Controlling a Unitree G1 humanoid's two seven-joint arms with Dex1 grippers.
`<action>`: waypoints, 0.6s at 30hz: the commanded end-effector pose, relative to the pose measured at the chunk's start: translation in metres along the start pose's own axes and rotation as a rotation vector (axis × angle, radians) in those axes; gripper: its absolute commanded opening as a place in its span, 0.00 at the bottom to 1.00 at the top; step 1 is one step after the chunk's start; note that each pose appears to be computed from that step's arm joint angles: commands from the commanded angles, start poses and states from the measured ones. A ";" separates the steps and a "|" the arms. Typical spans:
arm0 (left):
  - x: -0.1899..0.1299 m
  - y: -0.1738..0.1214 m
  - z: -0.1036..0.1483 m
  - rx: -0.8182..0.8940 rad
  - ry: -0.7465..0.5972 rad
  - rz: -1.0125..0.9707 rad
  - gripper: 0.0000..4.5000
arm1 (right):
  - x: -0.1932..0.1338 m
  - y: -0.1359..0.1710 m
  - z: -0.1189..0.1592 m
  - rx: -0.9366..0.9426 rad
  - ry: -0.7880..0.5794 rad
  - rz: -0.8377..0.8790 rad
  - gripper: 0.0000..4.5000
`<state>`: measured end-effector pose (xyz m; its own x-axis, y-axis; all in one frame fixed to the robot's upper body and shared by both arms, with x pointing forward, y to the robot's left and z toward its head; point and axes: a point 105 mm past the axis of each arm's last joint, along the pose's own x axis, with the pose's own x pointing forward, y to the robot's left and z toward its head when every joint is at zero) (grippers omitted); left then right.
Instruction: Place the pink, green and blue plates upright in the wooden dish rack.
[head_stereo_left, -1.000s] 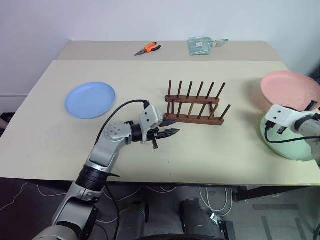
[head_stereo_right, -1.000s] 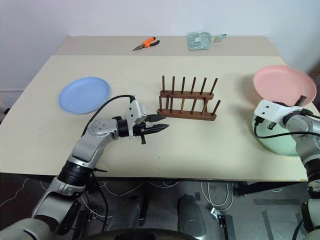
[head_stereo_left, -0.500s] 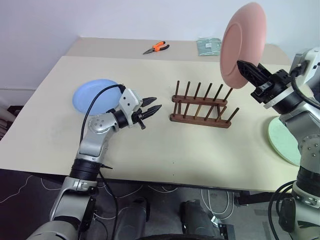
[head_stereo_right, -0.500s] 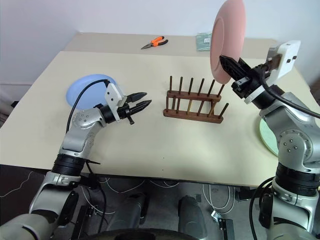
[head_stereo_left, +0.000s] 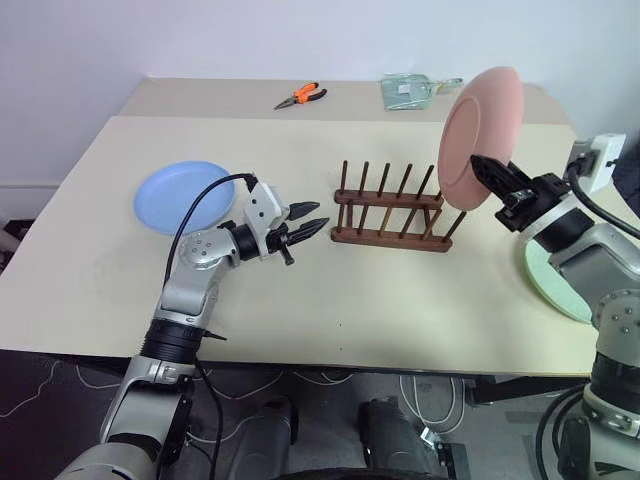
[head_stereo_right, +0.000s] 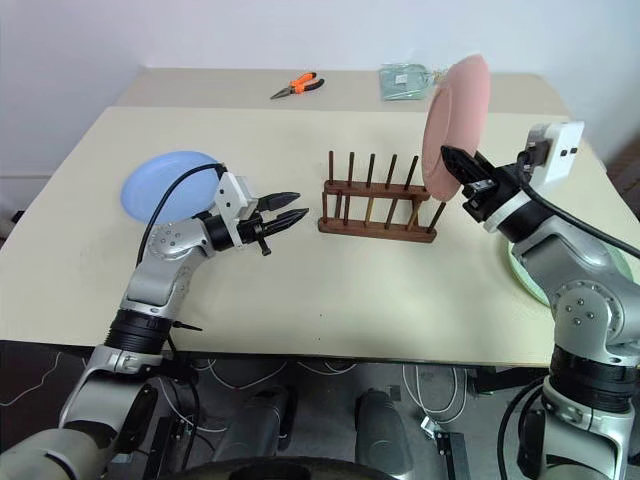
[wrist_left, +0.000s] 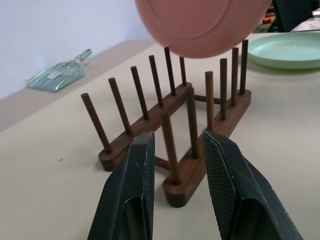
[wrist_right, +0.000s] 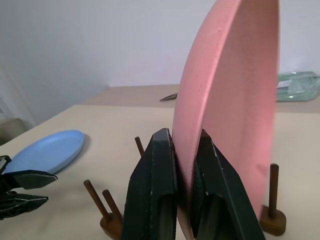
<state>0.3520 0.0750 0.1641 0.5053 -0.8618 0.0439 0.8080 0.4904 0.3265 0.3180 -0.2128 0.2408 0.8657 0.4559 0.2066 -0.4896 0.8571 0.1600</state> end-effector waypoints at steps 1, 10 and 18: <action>0.001 -0.002 0.011 0.018 -0.039 -0.013 0.33 | -0.005 -0.001 0.001 0.018 -0.022 -0.017 0.01; 0.000 -0.003 0.007 0.009 -0.027 -0.013 0.33 | -0.004 -0.008 -0.001 -0.046 -0.018 -0.070 0.81; -0.022 0.033 -0.004 -0.136 0.018 0.156 0.74 | -0.016 -0.020 0.053 -0.310 -0.064 -0.101 1.00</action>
<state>0.3613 0.0943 0.1537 0.5807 -0.8140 0.0153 0.7990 0.5735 0.1810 0.3165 -0.2408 0.2556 0.9110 0.3739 0.1738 -0.3698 0.9274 -0.0568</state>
